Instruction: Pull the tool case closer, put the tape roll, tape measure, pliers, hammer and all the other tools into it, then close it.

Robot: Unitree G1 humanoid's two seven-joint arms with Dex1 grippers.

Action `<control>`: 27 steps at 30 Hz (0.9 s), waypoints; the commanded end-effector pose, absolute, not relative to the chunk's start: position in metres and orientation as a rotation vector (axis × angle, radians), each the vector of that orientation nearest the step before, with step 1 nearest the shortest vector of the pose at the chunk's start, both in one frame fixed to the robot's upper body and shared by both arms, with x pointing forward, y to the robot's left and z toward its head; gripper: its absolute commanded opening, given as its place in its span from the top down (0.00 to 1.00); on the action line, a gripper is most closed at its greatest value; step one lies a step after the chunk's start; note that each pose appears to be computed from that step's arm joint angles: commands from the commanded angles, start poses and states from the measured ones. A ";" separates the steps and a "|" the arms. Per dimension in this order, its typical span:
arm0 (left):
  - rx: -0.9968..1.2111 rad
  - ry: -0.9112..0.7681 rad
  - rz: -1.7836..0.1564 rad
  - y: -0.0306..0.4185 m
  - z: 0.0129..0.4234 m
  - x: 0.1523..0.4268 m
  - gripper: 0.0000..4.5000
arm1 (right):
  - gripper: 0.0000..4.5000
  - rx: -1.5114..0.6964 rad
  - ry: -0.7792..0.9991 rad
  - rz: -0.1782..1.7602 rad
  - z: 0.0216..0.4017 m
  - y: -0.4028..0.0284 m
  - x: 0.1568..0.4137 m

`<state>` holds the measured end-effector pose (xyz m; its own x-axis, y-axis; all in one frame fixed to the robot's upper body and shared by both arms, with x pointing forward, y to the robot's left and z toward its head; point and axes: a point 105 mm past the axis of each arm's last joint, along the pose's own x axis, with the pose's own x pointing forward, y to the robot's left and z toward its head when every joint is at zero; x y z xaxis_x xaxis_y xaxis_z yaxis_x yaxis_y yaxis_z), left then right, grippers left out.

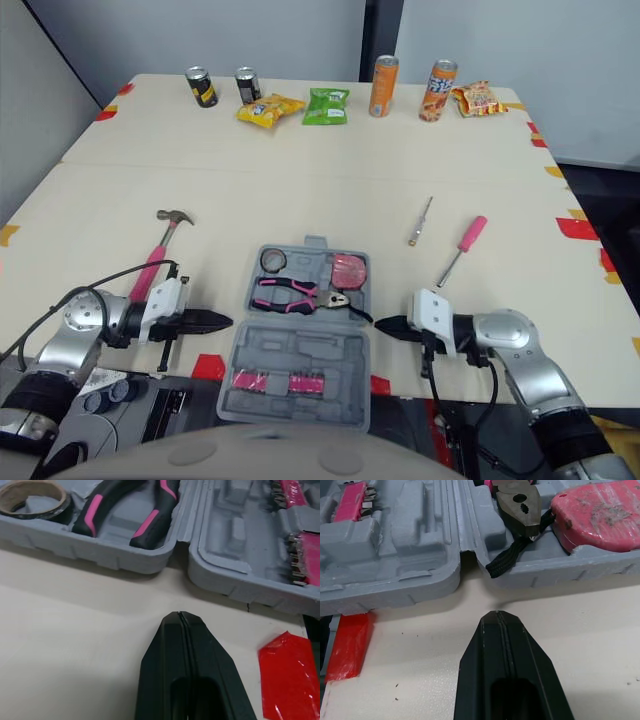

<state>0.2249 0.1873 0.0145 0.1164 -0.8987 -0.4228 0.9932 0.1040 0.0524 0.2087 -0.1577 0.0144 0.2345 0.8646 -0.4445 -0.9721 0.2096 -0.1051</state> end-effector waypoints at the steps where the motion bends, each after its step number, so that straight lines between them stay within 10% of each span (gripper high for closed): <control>1: 0.361 0.342 -1.459 0.184 0.009 0.222 0.99 | 1.00 -0.413 0.304 1.339 0.018 -0.150 0.207; 27: 0.316 0.238 -1.446 0.153 0.022 0.244 0.99 | 1.00 -0.402 0.257 1.317 0.031 -0.134 0.218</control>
<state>0.2382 0.1603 0.0142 0.0998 -0.9225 -0.3728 0.9950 0.0922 0.0383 0.2120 -0.1405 0.0156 0.2211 0.8663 -0.4480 -0.9752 0.2017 -0.0911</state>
